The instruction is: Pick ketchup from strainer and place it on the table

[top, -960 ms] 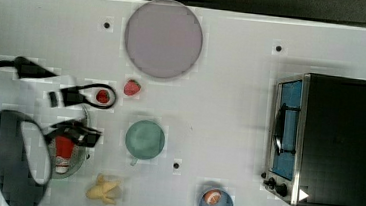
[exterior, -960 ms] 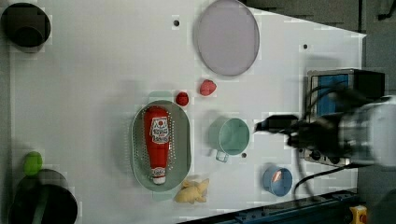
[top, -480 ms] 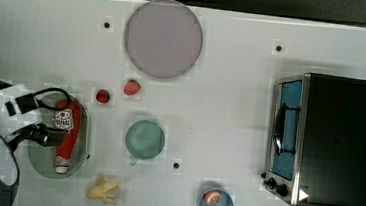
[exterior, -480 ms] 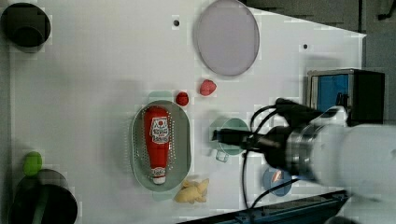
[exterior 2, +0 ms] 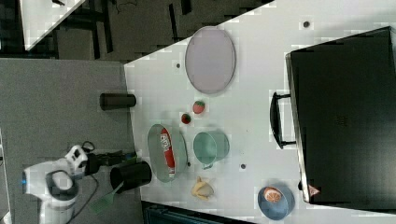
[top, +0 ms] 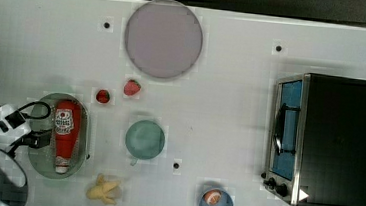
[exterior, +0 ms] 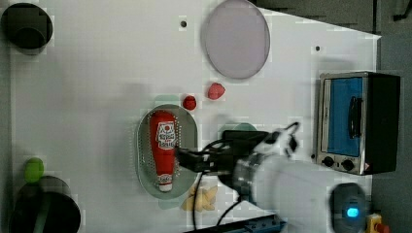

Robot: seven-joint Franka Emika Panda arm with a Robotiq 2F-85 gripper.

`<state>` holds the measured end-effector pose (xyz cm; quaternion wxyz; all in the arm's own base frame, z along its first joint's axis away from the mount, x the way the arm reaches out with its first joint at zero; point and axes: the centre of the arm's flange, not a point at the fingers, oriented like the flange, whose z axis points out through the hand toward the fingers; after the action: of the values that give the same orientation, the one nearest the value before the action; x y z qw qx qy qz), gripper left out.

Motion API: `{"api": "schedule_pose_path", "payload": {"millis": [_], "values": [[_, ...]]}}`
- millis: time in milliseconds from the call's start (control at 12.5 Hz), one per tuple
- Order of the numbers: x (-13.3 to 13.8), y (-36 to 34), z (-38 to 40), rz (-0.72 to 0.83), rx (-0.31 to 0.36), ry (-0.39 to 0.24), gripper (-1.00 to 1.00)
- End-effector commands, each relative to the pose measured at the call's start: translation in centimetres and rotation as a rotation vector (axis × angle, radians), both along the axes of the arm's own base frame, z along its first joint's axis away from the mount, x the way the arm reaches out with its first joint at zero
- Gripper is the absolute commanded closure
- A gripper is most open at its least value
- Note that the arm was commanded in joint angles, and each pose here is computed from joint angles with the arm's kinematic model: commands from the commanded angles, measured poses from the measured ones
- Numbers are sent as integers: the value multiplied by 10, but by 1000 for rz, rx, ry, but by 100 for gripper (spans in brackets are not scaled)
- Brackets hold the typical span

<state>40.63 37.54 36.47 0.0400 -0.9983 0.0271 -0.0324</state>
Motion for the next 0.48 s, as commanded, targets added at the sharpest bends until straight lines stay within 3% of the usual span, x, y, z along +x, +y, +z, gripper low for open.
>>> {"api": "schedule_pose_path", "payload": {"millis": [80,480], "values": [[4,-18,-58,-24,2,43,-100],[11,-15,-120,-33,72,86,-100]]}}
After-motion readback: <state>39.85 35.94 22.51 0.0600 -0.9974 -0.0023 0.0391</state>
